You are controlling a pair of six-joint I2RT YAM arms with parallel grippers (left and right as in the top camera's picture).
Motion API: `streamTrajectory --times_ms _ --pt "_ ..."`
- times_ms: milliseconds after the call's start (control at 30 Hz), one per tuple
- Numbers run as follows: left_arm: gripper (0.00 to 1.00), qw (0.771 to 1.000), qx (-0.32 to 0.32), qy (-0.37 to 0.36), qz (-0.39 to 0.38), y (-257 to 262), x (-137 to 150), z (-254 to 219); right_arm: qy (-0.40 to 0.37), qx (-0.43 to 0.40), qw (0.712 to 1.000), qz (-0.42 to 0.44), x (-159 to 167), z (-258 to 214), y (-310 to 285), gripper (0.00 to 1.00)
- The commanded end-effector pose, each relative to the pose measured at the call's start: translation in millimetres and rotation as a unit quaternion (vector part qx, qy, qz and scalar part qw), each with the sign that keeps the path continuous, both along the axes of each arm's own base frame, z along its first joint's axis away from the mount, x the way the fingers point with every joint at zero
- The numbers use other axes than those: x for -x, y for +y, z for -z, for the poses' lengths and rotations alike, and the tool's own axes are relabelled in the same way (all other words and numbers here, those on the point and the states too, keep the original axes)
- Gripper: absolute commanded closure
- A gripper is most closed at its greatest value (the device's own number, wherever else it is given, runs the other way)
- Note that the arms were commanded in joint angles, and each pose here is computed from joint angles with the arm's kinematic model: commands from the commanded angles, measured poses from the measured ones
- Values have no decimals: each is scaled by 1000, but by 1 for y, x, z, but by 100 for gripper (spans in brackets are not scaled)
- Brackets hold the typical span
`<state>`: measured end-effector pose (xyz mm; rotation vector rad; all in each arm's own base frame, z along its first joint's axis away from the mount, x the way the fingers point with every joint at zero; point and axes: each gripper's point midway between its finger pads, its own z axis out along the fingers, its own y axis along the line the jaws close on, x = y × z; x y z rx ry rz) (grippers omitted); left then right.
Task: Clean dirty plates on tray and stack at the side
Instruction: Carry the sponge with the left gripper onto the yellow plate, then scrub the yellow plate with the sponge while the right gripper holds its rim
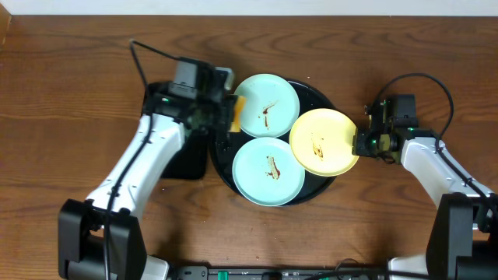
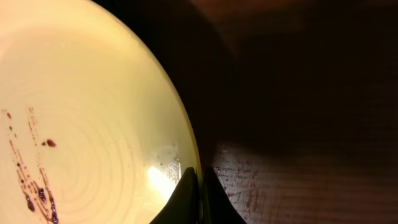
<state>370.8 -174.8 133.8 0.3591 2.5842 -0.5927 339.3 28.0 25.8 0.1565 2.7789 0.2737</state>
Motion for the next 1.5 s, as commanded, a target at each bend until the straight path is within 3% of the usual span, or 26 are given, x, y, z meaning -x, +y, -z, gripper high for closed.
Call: streamTrajectory --times_ms 0,367,600,933,1267,1467 --pt "93 999 36 -20 21 -37 3 -21 -17 -7 1000 21 -6 -15 0 99" --pt "93 988 151 -32 9 -127 12 -54 -18 -15 999 22 0 -24 23 99" --pt "93 986 167 1 12 -159 24 -36 -17 -12 1000 12 1 -24 30 99" --pt "92 986 154 72 0 -190 33 30 -13 -12 1000 11 3 -23 31 99" --pt "92 985 124 121 26 -213 62 82 -12 -10 1000 11 4 -23 30 99" --pt "92 992 79 101 -22 -190 43 98 -7 -4 1000 14 6 -21 28 99"
